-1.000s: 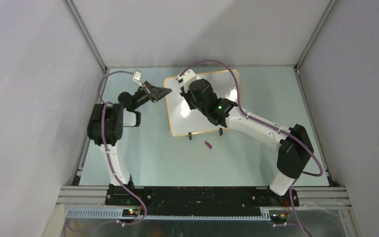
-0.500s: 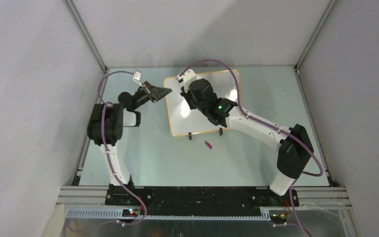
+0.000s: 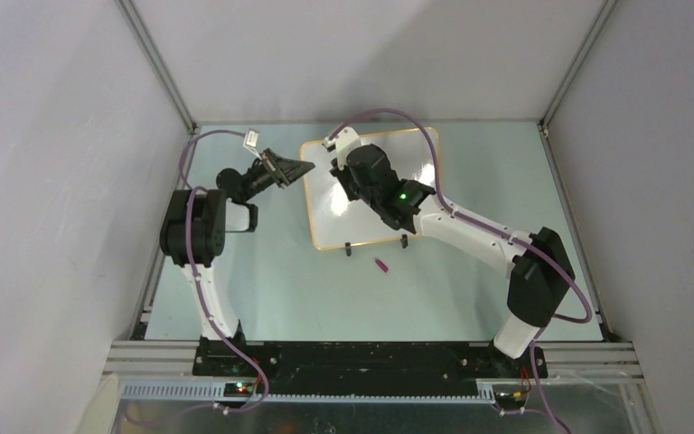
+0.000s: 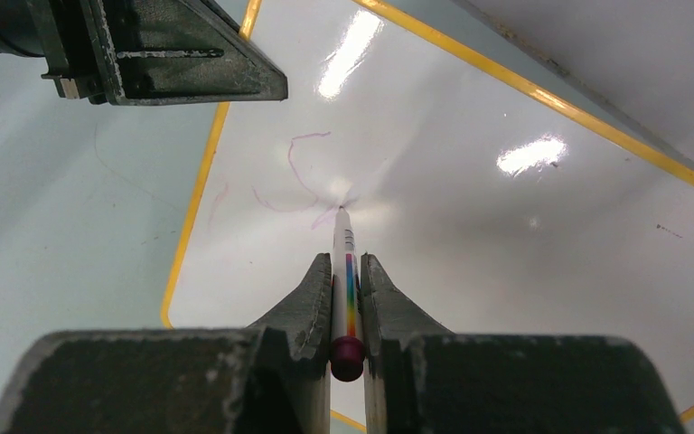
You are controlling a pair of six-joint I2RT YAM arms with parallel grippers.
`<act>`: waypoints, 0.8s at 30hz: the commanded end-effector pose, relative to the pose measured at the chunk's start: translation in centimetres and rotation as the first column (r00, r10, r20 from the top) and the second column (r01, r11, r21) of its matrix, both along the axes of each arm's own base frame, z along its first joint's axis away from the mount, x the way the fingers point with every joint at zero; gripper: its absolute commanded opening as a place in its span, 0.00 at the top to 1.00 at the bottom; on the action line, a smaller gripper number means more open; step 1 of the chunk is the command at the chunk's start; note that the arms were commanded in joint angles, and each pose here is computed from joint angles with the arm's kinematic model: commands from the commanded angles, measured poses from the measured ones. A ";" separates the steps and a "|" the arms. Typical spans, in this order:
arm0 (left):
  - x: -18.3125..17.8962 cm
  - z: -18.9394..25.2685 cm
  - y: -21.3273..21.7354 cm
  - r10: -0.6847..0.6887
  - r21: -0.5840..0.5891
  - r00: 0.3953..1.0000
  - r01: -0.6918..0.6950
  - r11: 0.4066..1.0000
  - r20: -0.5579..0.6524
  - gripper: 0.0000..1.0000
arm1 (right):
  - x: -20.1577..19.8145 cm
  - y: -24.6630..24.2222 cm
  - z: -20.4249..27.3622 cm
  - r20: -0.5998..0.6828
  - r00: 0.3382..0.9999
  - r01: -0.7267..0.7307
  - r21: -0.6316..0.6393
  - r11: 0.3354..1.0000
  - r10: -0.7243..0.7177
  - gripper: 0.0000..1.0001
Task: Write a sentence on the whiteboard
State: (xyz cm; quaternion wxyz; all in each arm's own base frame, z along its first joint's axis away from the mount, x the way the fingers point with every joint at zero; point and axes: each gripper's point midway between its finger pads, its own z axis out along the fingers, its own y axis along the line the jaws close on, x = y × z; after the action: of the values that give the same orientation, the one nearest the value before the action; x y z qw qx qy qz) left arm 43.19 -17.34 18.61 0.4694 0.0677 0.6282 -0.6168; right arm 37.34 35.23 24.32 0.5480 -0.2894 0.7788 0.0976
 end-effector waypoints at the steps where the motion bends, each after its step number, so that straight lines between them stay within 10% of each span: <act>1: -1.4 -0.8 -1.3 -0.087 0.054 0.995 0.084 0.995 0.054 1.00 | 0.4 -2.0 -0.2 -0.002 0.999 0.053 -0.026 0.998 -0.053 1.00; 24: -1.4 -0.8 -1.4 -0.088 0.053 0.995 0.085 0.995 0.055 1.00 | -1.3 -2.0 -2.2 -0.036 0.998 0.043 -0.054 0.998 -0.045 1.00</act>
State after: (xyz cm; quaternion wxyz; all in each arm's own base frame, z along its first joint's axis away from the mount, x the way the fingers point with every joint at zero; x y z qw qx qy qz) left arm 43.21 -17.34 18.56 0.4690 0.0671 0.6286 -0.6168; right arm 36.45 34.55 23.11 0.5379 -0.2883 0.7867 0.0929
